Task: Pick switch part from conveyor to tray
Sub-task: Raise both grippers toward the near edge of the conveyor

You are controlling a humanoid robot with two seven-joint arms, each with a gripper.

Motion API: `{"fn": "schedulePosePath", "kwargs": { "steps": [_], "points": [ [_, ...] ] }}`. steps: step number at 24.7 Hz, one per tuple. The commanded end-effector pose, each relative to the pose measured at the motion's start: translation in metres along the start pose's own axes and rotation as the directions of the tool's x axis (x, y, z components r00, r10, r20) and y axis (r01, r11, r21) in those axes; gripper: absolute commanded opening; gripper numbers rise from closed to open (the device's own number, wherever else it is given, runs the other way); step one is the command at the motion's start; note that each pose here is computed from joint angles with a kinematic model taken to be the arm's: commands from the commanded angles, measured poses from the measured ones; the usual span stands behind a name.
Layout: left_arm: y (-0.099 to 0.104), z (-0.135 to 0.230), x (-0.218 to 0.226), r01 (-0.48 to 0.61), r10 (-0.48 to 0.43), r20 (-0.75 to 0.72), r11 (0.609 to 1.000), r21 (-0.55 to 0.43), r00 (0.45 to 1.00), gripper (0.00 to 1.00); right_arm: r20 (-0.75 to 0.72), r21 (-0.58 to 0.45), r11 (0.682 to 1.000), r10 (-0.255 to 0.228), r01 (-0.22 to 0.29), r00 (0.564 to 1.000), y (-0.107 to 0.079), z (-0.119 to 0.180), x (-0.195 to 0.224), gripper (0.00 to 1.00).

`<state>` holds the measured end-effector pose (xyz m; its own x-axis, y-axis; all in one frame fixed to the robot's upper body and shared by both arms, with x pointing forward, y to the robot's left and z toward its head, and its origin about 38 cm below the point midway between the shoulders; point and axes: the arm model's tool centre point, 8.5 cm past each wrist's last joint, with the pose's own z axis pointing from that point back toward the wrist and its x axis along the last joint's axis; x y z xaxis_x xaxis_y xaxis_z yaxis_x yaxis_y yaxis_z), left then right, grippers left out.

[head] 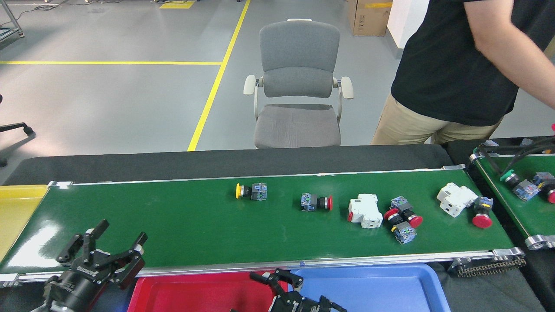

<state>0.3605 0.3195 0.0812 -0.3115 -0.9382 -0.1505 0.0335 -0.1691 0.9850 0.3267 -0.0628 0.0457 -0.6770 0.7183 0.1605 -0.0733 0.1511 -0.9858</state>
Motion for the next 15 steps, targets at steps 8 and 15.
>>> {"fn": "schedulePosePath", "kwargs": {
  "steps": [8,15],
  "points": [
    [0.001,-0.058,0.011,-0.060,0.056,-0.058,0.996,-0.062,0.997,1.00,-0.620,-0.076,0.997,-0.045,-0.002,0.783,0.004,0.074,-0.061,1.00],
    [-0.001,-0.096,0.011,-0.075,0.066,-0.087,0.992,-0.103,0.994,1.00,-0.643,-0.023,1.000,0.001,-0.020,0.766,-0.004,0.064,-0.083,1.00]
  ]
}}
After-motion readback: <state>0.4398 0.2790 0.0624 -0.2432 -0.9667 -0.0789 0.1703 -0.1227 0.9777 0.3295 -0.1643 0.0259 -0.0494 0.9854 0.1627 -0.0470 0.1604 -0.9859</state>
